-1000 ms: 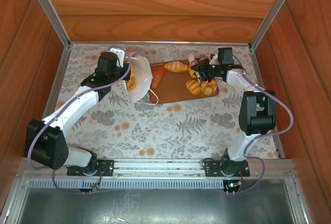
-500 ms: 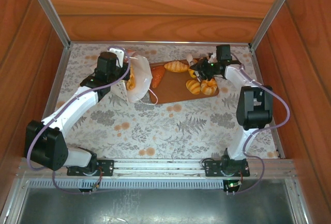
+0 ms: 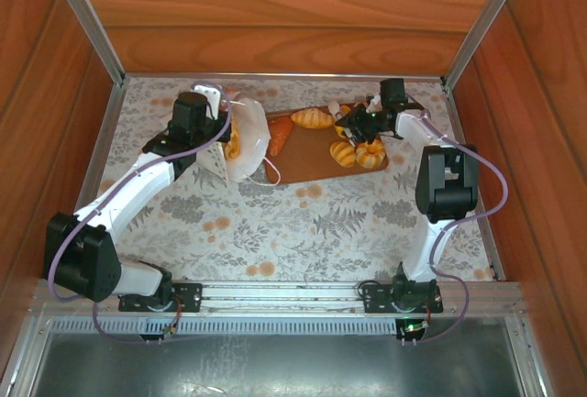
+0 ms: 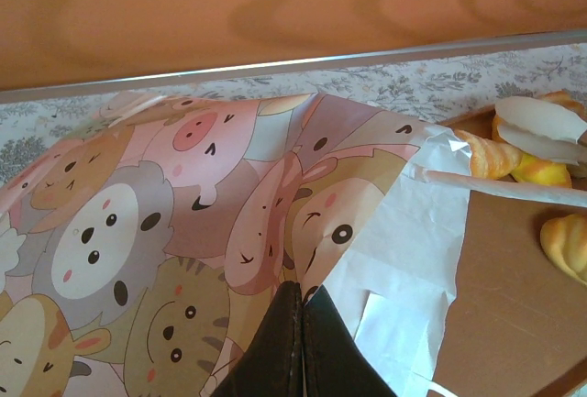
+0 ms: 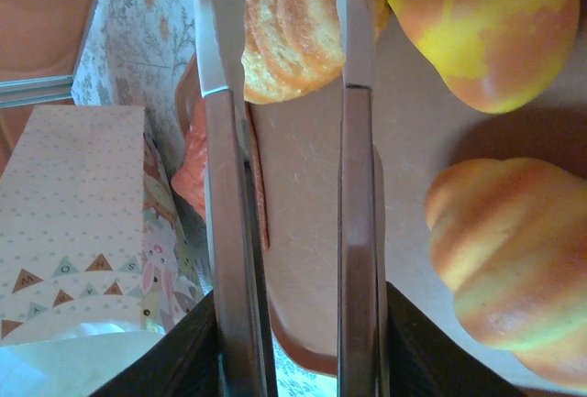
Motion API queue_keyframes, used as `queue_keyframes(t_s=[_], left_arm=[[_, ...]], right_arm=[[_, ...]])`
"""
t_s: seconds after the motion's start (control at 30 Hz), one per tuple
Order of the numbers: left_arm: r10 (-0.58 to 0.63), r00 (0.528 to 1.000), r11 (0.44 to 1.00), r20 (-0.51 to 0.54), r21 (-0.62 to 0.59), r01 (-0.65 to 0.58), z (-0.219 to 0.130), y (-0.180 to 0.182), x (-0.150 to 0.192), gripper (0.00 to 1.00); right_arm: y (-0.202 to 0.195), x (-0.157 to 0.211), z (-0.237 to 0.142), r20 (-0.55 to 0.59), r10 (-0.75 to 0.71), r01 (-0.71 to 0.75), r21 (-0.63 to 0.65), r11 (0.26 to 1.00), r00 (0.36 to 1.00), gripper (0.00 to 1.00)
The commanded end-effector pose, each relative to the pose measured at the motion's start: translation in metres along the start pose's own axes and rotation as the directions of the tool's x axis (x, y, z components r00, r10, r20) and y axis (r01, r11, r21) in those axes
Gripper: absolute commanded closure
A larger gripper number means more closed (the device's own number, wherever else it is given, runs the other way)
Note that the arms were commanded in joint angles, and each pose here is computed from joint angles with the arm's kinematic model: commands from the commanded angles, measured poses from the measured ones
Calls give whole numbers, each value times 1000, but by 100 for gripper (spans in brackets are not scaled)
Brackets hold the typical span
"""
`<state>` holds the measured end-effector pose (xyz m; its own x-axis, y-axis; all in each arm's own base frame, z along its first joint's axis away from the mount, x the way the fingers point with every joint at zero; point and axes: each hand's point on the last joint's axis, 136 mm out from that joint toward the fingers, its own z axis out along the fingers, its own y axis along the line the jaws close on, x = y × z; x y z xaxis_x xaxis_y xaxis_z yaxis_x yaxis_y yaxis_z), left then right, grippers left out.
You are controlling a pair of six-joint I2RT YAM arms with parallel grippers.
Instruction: Take the fake bread out of the paper bag
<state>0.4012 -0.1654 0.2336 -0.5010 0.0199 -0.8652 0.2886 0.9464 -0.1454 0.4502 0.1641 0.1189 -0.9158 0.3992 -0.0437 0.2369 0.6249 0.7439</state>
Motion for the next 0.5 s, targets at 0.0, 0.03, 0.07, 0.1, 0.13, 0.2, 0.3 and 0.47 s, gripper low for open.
queue_keyframes(t_s=[0.0,0.03,0.07,0.1,0.13,0.2,0.3,0.47], left_arm=[[-17,1000,1000,3,21,17,2,-4,-1,100],[-18,1000,1000,6,18,18,1,-3,-1,100],[-18,1000,1000,5,18,18,1,-3,-1,100],[-18,1000,1000,6,18,18,0,-3,-2,100],[-16,1000,1000,6,19,16,0,-4,-2,100],[-13,1000,1000,8,18,13,-1,-4,-4,100],[-10,1000,1000,10,20,9,-1,-4,-5,100],[-10,1000,1000,6,18,10,-1,-4,-4,100]], right_arm=[[11,12,-11,-15,-33,32,-40,999,999,60],[10,14,-11,-17,-32,31,-43,999,999,60],[10,16,-11,-20,-32,31,-46,998,999,60],[10,18,-11,-24,-30,29,-47,998,999,60],[11,20,-11,-27,-34,33,-50,998,999,60],[15,24,-12,-28,-44,42,-51,998,999,61],[17,26,-17,-10,-57,57,-41,998,998,60],[26,23,-28,14,-91,92,-30,995,996,61]])
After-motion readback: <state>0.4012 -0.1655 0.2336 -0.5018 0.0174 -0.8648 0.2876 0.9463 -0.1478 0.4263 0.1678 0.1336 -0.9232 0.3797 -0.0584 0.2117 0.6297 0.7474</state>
